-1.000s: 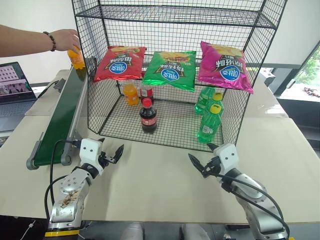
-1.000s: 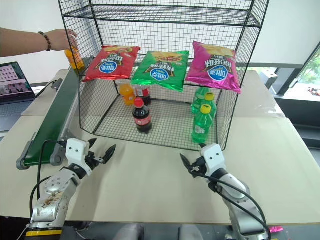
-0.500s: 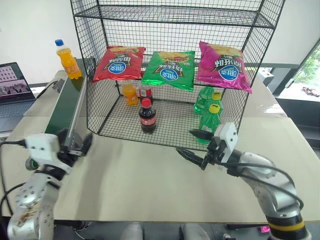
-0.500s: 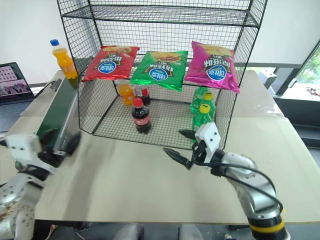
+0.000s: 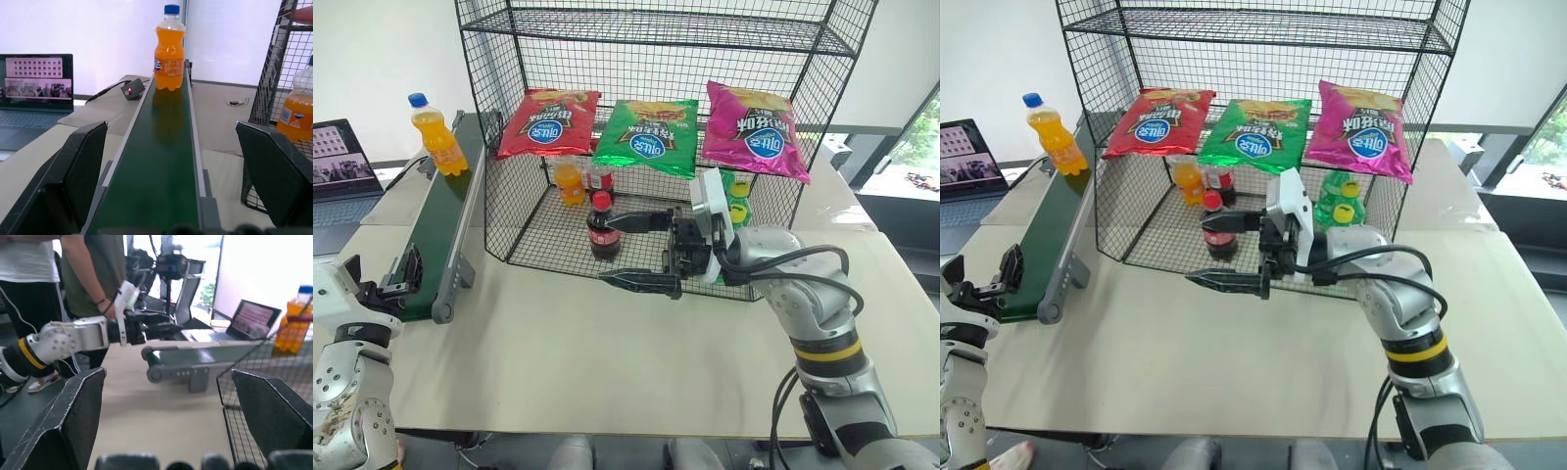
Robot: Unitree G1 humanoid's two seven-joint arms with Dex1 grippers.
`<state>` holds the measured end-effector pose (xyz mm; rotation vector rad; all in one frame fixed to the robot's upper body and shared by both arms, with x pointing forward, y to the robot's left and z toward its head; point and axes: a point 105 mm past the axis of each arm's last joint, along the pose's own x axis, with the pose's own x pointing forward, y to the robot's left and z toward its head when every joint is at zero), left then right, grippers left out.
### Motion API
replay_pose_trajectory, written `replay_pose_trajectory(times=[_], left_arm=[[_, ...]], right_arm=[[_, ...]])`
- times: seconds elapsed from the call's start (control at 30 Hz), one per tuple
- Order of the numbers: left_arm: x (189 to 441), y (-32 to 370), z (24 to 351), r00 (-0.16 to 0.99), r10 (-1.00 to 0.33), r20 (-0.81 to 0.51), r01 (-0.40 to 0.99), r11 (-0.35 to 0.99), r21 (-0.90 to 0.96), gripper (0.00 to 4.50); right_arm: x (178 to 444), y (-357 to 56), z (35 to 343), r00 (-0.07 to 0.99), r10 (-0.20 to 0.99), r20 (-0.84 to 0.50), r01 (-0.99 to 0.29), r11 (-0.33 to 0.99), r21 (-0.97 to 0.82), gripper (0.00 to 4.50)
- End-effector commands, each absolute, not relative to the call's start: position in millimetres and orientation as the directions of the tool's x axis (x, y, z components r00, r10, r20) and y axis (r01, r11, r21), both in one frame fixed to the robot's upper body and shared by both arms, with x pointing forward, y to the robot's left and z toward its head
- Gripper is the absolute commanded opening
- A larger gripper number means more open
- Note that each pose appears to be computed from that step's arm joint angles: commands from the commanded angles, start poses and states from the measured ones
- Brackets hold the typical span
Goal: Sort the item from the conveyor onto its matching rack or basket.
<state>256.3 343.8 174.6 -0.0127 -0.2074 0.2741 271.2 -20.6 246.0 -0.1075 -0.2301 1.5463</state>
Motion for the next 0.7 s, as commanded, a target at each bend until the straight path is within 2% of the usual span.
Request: replay_pose_trajectory(times=[0.03, 0.7], left_arm=[[253.5, 357.3, 190.2, 0.918, 0.301, 0.259, -0.305, 0.952, -0.027, 4.45], [270.7, 357.8, 189.4, 0.932, 0.27, 0.242, -0.276, 0.961, -0.009, 4.45]], right_arm=[[266.0, -18.6, 259.8, -0.035, 0.993, 0.109, -0.965, -0.005, -0.261, 4.5], [253.3, -16.2, 273.8, -0.103, 0.986, 0.13, -0.956, -0.062, -0.288, 4.5]])
